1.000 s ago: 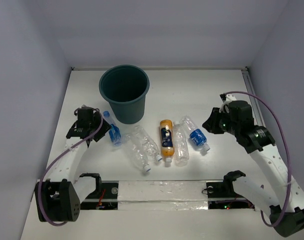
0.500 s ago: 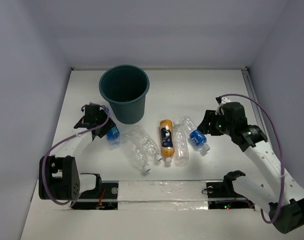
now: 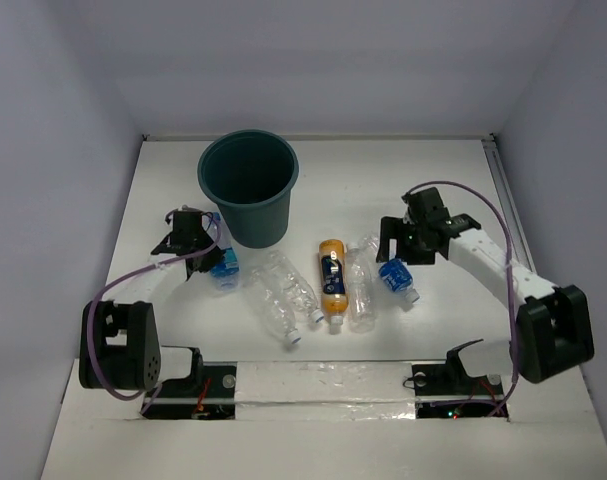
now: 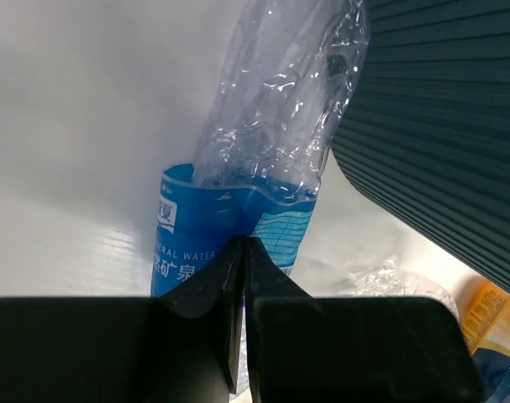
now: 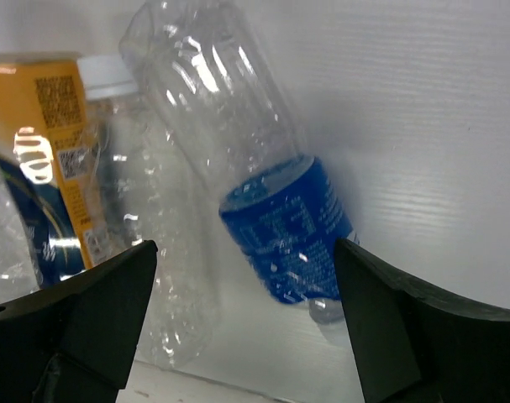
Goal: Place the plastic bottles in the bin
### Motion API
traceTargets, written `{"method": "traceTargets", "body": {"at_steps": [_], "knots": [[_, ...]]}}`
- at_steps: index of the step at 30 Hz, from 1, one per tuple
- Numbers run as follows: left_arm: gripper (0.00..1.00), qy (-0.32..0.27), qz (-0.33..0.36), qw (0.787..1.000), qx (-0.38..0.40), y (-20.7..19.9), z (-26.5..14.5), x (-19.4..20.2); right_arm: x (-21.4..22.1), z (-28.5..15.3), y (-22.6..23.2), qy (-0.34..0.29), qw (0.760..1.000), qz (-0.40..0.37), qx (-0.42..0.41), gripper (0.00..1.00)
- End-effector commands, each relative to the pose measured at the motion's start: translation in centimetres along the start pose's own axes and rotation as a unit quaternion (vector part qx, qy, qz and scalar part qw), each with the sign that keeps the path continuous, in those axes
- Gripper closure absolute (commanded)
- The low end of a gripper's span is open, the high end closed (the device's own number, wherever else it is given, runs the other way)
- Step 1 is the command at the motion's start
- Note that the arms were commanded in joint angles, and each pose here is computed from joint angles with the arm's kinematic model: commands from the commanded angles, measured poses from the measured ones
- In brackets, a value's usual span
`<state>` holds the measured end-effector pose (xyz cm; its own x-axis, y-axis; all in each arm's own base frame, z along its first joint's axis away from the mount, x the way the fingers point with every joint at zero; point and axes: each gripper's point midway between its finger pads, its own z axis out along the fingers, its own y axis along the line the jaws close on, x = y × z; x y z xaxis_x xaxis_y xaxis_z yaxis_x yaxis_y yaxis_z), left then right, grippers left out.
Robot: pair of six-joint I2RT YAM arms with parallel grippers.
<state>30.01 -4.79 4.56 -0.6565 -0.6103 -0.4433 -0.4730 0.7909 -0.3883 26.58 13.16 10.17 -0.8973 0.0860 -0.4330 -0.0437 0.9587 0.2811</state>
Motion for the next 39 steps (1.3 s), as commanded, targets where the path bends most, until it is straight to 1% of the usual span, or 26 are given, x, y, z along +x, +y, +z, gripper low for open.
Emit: {"method": "traceTargets", "body": {"at_steps": [1, 4, 6, 7, 9, 12, 13, 14, 15, 17, 18, 19, 22, 24, 25, 27, 30, 31, 34, 39], "knots": [[1.00, 0.001, 0.016, 1.000, -0.013, 1.2, -0.5, 0.8, -4.8, 0.9, 0.8, -0.052, 0.999, -0.007, 0.014, 0.09], [1.00, -0.002, 0.021, 1.000, -0.006, 1.3, -1.0, 1.0, -5.1, 2.8, -0.1, -0.033, 0.998, -0.013, 0.042, 0.08], [1.00, -0.006, 0.023, 1.000, -0.004, 1.3, -1.4, 0.9, -5.6, 3.6, -0.4, -0.026, 0.998, -0.017, 0.047, 0.08], [1.00, -0.007, 0.024, 1.000, -0.003, 1.3, -1.6, 0.9, -4.9, 4.8, -0.6, -0.003, 0.999, -0.017, 0.048, 0.09], [1.00, -0.011, 0.022, 1.000, 0.007, 1.0, -2.1, 0.8, -4.8, 5.5, -0.4, 0.012, 0.999, -0.017, 0.044, 0.09], [1.00, -0.019, 0.021, 0.999, 0.025, -0.2, -3.2, 0.0, -4.5, 6.4, -0.5, 0.021, 0.999, -0.016, 0.044, 0.11], [0.96, -0.022, 0.024, 0.999, 0.031, -0.5, -3.6, -0.3, -4.6, 6.5, -0.6, 0.021, 0.999, -0.016, 0.047, 0.12], [0.86, -0.031, 0.025, 0.998, 0.041, -1.3, -4.2, -1.0, -4.6, 6.7, -0.6, 0.023, 0.998, -0.016, 0.047, 0.13], [0.70, -0.033, 0.027, 0.998, 0.046, -1.5, -4.9, -1.2, -4.7, 6.8, -0.6, 0.023, 0.998, -0.014, 0.048, 0.14], [0.57, -0.048, 0.030, 0.997, 0.055, -2.4, -6.0, -2.4, -4.7, 6.9, -0.5, 0.024, 0.999, -0.013, 0.046, 0.17], [0.47, -0.055, 0.030, 0.997, 0.053, -2.4, -6.5, -2.7, -4.8, 7.0, -0.4, 0.022, 0.999, -0.011, 0.044, 0.18], [0.44, -0.060, 0.029, 0.996, 0.053, -2.6, -6.8, -3.0, -4.8, 7.0, -0.3, 0.022, 0.999, -0.009, 0.043, 0.21], [0.43, -0.071, 0.021, 0.997, 0.038, -2.2, -7.4, -3.6, -4.9, 6.7, -0.3, 0.015, 0.999, -0.009, 0.043, 0.21], [0.43, -0.069, 0.009, 0.997, 0.024, -1.4, -7.2, -3.5, -5.1, 6.6, -0.2, 0.009, 0.999, -0.008, 0.040, 0.21], [0.43, -0.080, 0.000, 0.997, 0.005, -0.5, -7.1, -4.0, -5.3, 6.3, 0.0, 0.005, 0.999, -0.008, 0.036, 0.21], [0.40, -0.082, -0.009, 0.997, -0.008, 0.6, -6.6, -4.2, -5.3, 6.3, 0.0, 0.003, 0.999, -0.008, 0.033, 0.22], [0.40, -0.056, -0.006, 0.998, -0.024, 1.7, -5.2, -3.5, -5.1, 6.3, 0.3, 0.001, 1.000, -0.006, 0.024, 0.22], [0.40, -0.041, -0.004, 0.999, -0.017, 1.5, -4.9, -3.0, -5.1, 6.3, 0.4, 0.001, 1.000, -0.006, 0.021, 0.23], [0.41, -0.026, 0.003, 1.000, -0.017, 1.6, -3.7, -2.4, -4.8, 6.6, 0.4, 0.002, 1.000, -0.003, 0.017, 0.27], [0.41, 0.003, 0.008, 1.000, -0.020, 1.9, -1.4, -1.5, -4.2, 7.6, 0.3, 0.009, 1.000, 0.003, 0.015, 0.28]]}}
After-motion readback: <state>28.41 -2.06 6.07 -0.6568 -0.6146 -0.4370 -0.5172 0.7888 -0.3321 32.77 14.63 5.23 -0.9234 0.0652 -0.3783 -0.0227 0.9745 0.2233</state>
